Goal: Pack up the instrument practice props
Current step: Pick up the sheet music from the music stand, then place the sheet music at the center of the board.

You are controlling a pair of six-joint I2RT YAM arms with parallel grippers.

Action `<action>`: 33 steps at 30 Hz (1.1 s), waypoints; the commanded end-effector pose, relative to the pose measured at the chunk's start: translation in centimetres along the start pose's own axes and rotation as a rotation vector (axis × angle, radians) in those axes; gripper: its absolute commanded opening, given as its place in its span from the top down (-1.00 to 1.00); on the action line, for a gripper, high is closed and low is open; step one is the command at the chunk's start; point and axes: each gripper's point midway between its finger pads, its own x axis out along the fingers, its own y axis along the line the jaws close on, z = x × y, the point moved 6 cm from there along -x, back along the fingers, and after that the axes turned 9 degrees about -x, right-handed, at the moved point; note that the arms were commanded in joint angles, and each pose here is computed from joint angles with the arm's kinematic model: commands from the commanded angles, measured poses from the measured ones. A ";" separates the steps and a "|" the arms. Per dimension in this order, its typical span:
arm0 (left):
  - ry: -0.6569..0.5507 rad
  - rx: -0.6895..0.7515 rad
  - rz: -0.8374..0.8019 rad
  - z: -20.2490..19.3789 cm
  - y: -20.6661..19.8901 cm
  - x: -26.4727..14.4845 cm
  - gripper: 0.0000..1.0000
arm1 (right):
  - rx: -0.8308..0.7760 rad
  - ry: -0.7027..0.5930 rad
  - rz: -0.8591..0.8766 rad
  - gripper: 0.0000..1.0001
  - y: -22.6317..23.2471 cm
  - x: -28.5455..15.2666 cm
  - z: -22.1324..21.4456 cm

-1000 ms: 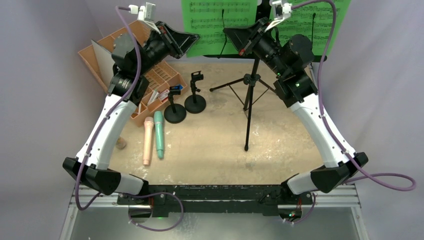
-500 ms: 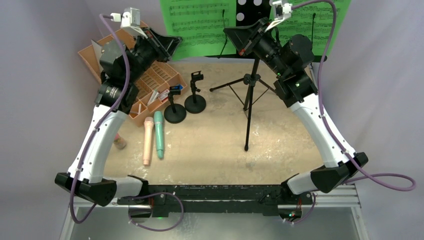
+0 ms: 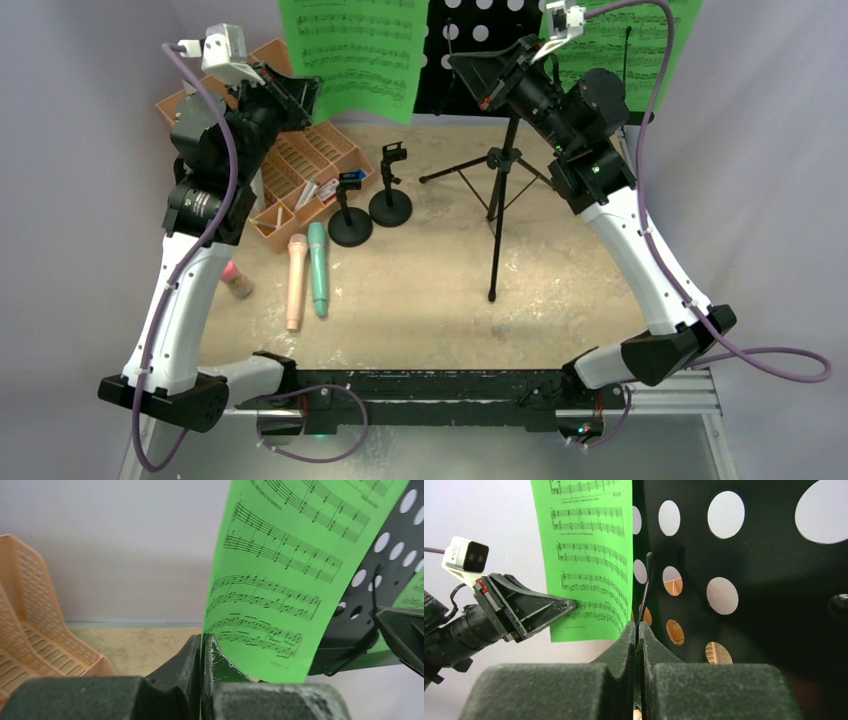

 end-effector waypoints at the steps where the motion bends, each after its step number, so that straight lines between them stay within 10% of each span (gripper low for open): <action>1: -0.088 0.077 0.088 2.4 0.4 -2.0 1.00 | -0.041 -0.083 -0.038 1.00 -0.8 0.0 1.9; 19: -0.128 0.220 0.321 3.8 2.7 -7.9 1.00 | -0.041 -0.027 0.001 0.97 -1.4 1.8 0.4; 33: 0.217 0.273 0.270 -1.3 3.6 -10.4 1.00 | -0.110 -0.082 -0.019 -0.16 -0.7 -0.9 1.4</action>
